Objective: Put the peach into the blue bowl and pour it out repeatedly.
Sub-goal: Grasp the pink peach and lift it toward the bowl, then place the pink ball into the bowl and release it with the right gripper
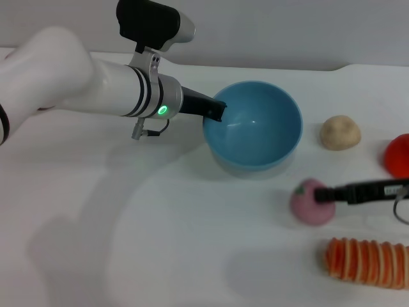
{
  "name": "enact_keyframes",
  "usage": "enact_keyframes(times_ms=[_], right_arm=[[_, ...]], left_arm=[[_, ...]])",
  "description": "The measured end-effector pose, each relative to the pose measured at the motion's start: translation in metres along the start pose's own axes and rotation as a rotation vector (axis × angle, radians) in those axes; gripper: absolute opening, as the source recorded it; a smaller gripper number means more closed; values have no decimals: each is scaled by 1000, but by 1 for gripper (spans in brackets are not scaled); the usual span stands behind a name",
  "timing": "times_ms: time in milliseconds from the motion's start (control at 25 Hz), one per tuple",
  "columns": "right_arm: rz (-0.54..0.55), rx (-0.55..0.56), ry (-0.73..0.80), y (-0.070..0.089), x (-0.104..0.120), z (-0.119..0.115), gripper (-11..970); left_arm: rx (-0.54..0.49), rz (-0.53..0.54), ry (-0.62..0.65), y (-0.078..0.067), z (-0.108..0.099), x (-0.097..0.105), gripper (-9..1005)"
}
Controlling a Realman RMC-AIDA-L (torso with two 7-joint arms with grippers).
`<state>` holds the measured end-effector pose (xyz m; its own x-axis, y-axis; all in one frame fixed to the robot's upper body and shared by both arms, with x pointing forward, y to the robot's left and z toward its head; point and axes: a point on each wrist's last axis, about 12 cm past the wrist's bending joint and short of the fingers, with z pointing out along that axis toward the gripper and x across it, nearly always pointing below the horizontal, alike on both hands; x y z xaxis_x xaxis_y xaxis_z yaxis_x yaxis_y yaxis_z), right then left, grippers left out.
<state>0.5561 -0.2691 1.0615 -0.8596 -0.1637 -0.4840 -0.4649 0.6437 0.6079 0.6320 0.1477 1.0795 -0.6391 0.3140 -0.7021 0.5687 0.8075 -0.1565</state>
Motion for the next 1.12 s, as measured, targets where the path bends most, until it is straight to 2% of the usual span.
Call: enact_keyframes(times_ms=[120,320,440,600,720,960,1120], right_arm=[[-73,-120,-83,16,-12,-19,45],[-166,-242,-236,36,-26,-48,81],[-207,-265,-331,39,-32,-54,102],[-221,-235,-381,37,-47,-45,130],[-204,-201,-362,35,-57,-21,152],[-224,-136,-321,33,-60,-3,195],[-218,-129,-315,31,-56,-1,223]], left_arm=[[1,2,2,0,0,0,-2],[15,12,20,-4,1,3,-2],[30,36,39,-9,3,5,-3],[59,59,61,-19,6,7,-2],[95,78,72,-31,8,8,-2],[103,77,66,-34,9,7,-2],[99,71,64,-32,8,9,-2]])
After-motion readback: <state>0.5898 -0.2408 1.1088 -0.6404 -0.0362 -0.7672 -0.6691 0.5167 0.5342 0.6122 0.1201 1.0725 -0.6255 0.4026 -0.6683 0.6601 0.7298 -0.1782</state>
